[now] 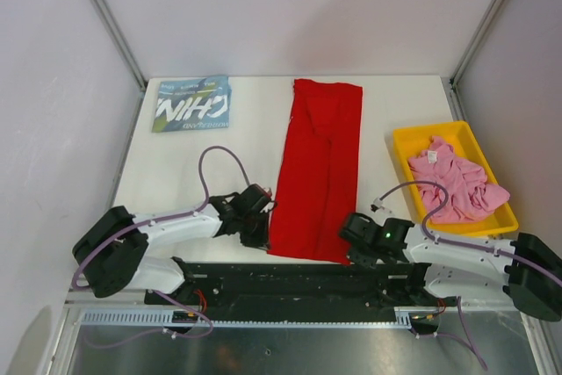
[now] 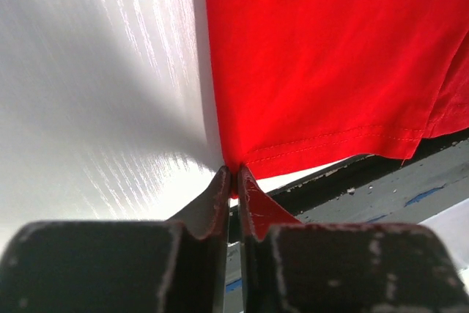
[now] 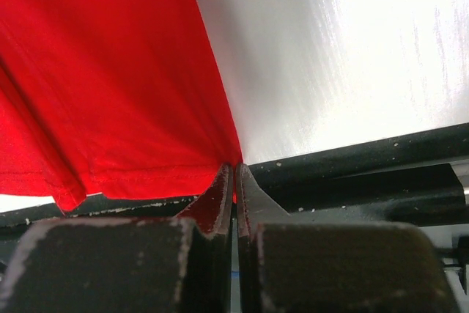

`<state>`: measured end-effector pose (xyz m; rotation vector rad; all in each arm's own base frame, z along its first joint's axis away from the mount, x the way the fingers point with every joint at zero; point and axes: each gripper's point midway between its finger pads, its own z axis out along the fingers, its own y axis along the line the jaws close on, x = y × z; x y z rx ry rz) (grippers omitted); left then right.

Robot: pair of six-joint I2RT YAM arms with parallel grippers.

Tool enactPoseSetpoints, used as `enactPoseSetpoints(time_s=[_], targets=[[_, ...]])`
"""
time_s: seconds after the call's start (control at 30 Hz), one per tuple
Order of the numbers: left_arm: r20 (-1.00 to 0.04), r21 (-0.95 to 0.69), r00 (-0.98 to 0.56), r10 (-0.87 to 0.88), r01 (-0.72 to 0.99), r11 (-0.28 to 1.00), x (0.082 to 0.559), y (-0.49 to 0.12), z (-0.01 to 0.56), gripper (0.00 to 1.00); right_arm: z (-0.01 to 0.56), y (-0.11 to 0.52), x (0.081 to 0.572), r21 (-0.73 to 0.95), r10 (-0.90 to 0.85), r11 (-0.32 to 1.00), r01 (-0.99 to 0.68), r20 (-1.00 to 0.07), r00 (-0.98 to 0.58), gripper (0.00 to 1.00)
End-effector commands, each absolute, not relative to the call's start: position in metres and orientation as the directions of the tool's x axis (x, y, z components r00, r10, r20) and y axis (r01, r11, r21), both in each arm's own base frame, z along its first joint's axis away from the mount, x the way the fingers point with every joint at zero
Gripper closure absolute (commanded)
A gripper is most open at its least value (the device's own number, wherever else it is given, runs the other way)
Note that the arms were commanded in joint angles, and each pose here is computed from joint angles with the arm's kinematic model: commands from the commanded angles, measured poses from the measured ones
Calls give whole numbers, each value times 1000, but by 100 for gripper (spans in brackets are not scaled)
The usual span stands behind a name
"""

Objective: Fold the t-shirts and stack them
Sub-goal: Grab the bottom of the folded rectangular tshirt with both arms, then fold the folded rectangular tshirt in 1/3 of the way

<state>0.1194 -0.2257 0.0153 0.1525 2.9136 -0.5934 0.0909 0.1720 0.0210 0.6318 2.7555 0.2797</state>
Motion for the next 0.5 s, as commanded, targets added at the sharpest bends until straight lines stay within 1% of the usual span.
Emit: enactPoseSetpoints(time_s=[0.0,0.07,0.23,0.37,0.47], targets=[[-220,-400,-974,50,137,906,127,-235,23,96,28,173,89,276,448,882,382,-238,-862,100],[-233,-422,-971,44,142,895,129,-241,32,99,37,175,92,300,455,875,379,-244,-856,100],[-307,-496,-952,14,172,851,150,-263,73,100,76,179,113,369,484,853,370,-290,-825,100],[-369,-533,-929,-37,179,827,182,-279,106,100,104,173,150,394,496,848,356,-349,-795,100],[-413,-534,-908,-68,181,826,214,-287,124,100,121,167,187,413,504,844,342,-396,-768,100]])
